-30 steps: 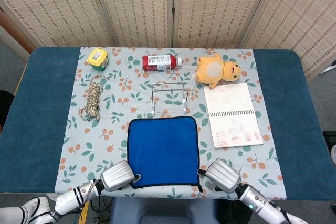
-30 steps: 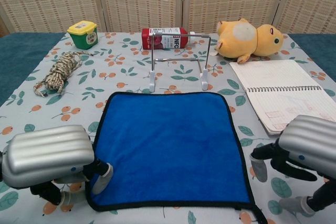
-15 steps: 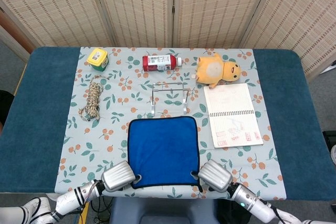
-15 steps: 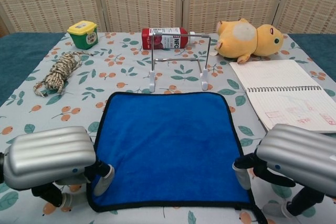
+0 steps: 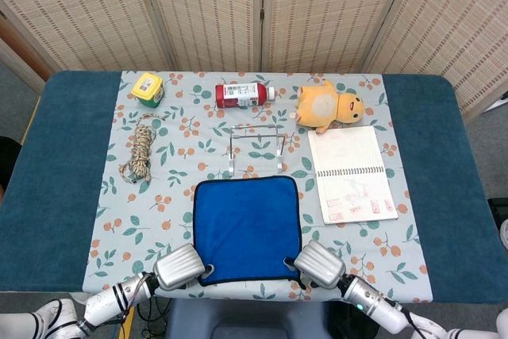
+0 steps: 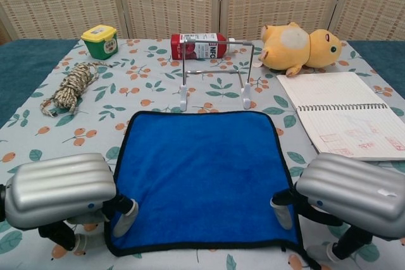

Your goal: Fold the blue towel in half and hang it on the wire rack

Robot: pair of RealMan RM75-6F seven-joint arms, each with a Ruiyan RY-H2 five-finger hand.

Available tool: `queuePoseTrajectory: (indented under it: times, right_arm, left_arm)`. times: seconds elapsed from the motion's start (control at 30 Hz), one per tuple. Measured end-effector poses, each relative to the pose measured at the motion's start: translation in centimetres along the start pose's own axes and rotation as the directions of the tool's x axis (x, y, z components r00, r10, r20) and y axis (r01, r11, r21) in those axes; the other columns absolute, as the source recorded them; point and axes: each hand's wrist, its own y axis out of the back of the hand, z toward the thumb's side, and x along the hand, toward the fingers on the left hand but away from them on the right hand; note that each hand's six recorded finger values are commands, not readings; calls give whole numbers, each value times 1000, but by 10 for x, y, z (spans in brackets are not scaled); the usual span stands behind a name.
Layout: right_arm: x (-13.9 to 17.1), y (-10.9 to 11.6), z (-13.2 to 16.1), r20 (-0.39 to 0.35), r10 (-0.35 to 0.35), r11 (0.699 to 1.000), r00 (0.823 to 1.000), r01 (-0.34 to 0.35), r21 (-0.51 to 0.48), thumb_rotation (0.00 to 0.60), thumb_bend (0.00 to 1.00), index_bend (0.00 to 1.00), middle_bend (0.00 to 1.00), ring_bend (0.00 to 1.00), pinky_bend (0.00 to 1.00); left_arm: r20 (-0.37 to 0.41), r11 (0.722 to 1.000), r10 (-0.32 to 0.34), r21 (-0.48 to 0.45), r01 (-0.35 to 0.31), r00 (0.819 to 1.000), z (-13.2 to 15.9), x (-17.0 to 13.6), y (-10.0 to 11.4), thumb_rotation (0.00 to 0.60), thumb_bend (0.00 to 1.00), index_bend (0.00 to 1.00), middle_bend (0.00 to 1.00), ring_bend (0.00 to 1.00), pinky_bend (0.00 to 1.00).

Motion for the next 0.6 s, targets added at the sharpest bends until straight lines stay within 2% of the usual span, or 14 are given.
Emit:
queuePoseTrajectory:
  times: [0.6]
  right_arm:
    - [-9,-2,-2,0,-2,1000,1000,2,-12,600,425,494,888,828,923]
  left_arm:
    - [-3,1000,-3,-2,3,1000,-1,0,0,600,446,582,935,879,947]
